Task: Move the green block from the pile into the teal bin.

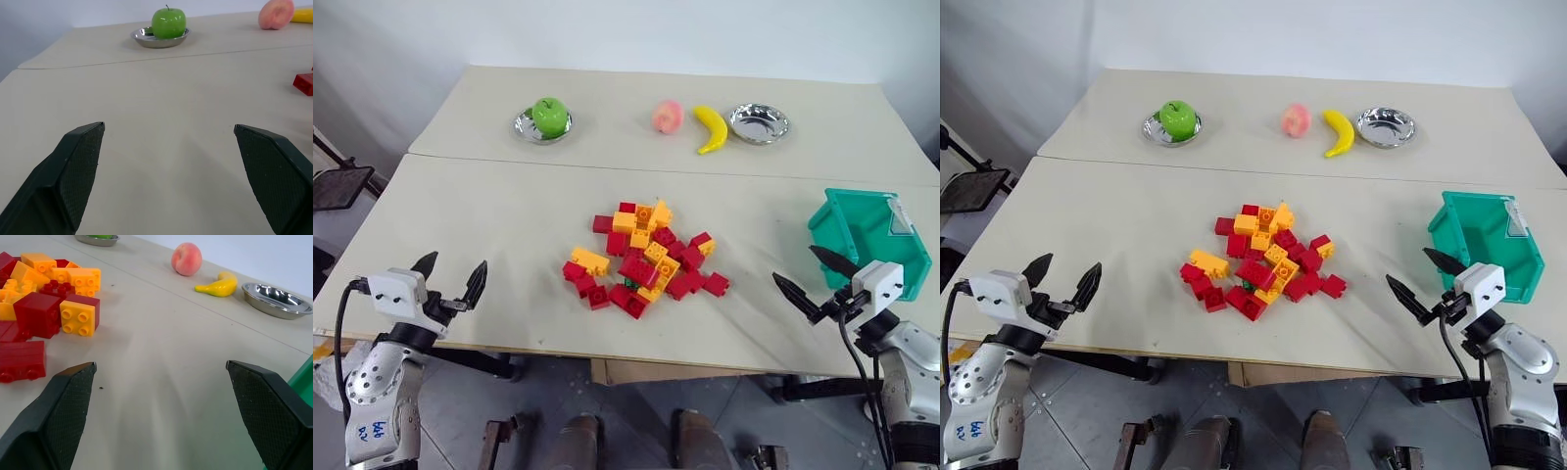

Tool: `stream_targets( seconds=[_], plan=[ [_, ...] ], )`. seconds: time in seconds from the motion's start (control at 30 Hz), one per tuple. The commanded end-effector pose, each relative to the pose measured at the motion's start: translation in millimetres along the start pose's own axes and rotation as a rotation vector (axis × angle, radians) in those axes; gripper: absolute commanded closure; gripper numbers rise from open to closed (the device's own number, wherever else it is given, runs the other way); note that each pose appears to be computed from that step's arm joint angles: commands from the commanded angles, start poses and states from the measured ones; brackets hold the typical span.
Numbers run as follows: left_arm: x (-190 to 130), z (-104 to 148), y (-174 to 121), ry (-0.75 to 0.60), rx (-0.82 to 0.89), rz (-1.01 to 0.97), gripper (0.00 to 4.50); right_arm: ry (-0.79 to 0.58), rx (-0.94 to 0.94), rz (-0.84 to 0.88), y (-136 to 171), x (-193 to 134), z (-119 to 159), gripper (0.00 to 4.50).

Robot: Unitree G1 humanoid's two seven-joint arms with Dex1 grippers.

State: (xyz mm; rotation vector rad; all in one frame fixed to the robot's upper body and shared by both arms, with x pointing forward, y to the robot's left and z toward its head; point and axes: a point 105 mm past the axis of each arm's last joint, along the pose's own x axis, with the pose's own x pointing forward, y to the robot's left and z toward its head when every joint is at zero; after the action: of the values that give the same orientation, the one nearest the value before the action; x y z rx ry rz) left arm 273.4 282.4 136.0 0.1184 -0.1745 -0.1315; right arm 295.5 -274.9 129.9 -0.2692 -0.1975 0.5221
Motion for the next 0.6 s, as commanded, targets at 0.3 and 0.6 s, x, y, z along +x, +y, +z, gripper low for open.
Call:
stream_targets(
  seconds=[0.3,0.6],
  plan=[
    [-16.5,32.4,-68.7,-0.019,0.198,-0.742,0.00,-0.085,0.027,0.335,32.9,12.8,49.8,0.05],
    [-11.5,31.5,-82.1,-0.021,0.197,-0.948,0.00,0.077,0.001,0.681,82.2,20.0,50.4,1.65]
  ],
)
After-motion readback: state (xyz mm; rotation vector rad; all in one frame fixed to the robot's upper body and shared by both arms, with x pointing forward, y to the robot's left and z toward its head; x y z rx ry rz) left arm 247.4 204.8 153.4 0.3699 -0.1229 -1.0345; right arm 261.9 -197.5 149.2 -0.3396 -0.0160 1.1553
